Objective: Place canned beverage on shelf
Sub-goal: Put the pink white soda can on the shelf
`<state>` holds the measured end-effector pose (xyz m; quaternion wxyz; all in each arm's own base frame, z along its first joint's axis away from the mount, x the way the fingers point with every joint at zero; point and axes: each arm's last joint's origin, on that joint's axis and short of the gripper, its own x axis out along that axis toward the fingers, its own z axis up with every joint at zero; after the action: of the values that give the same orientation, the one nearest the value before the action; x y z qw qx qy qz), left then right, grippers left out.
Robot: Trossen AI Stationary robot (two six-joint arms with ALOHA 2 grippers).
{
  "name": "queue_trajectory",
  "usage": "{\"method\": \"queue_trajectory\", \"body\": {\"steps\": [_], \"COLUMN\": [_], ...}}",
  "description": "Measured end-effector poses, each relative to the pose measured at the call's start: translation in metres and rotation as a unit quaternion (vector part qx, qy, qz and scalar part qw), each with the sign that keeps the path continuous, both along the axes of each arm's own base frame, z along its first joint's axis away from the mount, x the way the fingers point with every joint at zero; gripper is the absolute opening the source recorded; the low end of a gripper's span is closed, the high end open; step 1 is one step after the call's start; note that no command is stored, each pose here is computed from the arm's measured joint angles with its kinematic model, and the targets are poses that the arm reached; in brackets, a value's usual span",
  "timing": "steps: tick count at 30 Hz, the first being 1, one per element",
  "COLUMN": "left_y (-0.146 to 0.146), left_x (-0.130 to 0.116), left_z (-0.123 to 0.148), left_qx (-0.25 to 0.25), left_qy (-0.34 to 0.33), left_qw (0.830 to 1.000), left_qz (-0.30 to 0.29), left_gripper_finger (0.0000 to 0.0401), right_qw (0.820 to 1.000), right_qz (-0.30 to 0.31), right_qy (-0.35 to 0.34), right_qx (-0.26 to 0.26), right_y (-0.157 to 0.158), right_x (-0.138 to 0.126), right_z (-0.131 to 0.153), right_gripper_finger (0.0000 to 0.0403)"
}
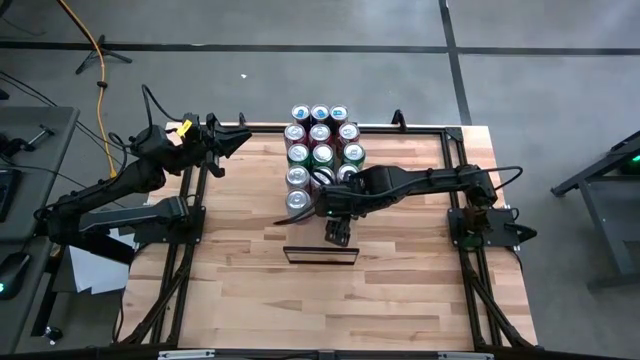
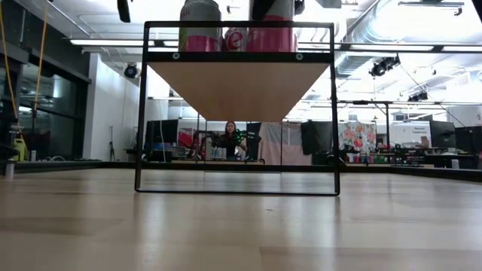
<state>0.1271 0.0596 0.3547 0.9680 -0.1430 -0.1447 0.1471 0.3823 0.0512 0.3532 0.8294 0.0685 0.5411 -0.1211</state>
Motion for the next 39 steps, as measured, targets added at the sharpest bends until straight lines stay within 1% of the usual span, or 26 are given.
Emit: {"method": "queue_trajectory", "body": {"steps": [6, 14, 26, 29, 34, 35, 39], "left_y": [0.000, 0.000, 0.000, 0.000, 0.000, 0.000, 0.000], "left_x": [0.000, 0.000, 0.000, 0.000, 0.000, 0.000, 0.000], "left_z": [0.000, 0.000, 0.000, 0.000, 0.000, 0.000, 0.000], "left_qx": [0.000, 0.000, 0.001, 0.001, 0.004, 0.004, 0.004], "left_qy": [0.000, 0.000, 0.000, 0.000, 0.001, 0.001, 0.001], "left_qw": [1.000, 1.000, 1.000, 1.000, 1.000, 1.000, 1.000], "left_qz": [0.000, 0.000, 0.000, 0.000, 0.001, 0.001, 0.001], "left_gripper_finger": [0.0000, 0.0000, 0.0000, 0.0000, 0.0000, 0.0000, 0.0000], "right_qw": [1.000, 1.000, 1.000, 1.000, 1.000, 1.000, 1.000], "right_qz": [-0.001, -0.008, -0.009, -0.007, 0.002, 0.002, 0.020], "right_qy": [0.003, 0.021, 0.021, 0.023, 0.012, 0.011, 0.011], "right_qx": [-0.005, -0.014, -0.006, 0.002, 0.001, 0.002, 0.011], "right_y": [0.000, 0.000, 0.001, 0.001, 0.002, 0.001, 0.002], "right_x": [0.001, 0.007, 0.008, 0.009, 0.007, 0.006, 0.004], "right_z": [-0.002, -0.013, -0.014, -0.015, -0.010, -0.009, -0.006], "right_gripper_finger": [0.0312, 0.0312, 0.0314, 0.0333, 0.0390, 0.0395, 0.0390]}}
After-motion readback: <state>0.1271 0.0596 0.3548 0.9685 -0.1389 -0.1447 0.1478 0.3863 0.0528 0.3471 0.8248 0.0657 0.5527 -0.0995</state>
